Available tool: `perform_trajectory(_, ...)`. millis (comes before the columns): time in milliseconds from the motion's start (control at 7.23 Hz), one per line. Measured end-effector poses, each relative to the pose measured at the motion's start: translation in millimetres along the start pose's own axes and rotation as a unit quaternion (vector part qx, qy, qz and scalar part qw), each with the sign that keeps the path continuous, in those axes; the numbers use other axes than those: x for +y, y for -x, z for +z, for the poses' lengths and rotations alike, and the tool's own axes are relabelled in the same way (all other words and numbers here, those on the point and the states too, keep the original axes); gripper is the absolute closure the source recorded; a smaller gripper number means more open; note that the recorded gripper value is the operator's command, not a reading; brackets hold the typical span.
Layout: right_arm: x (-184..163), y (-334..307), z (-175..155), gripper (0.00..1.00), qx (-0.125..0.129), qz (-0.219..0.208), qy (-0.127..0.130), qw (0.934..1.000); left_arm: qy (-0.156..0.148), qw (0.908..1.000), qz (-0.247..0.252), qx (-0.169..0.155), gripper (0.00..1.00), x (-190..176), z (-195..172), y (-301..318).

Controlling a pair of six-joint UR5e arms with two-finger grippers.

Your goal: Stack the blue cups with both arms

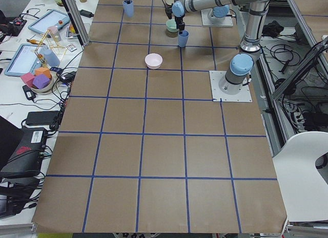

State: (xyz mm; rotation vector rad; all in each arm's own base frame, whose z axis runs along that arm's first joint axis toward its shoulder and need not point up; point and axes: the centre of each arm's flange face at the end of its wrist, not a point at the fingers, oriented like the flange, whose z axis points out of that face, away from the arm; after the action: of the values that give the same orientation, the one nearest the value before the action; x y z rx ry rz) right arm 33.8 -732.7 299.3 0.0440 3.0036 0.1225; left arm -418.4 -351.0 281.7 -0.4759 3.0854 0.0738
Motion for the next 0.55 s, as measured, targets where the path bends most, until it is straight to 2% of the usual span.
perform_trajectory(138, 5.6, 3.1, -5.7, 1.00, -0.001, 0.006, 0.008, 1.0000, -0.005, 0.9999, 0.014, 0.005, 0.00, -16.0, -30.0, 7.4)
perform_trajectory(415, 29.5, 27.6, -32.2, 1.00, -0.001, 0.006, 0.024, 0.9997, 0.008, 0.9993, 0.036, -0.001, 0.00, -88.2, -115.9, 52.2)
perform_trajectory(553, 52.2, 52.5, -50.8, 1.00, 0.001, 0.003, 0.039, 0.9992, 0.012, 0.9989, 0.046, 0.001, 0.00, -127.0, -161.9, 84.3)
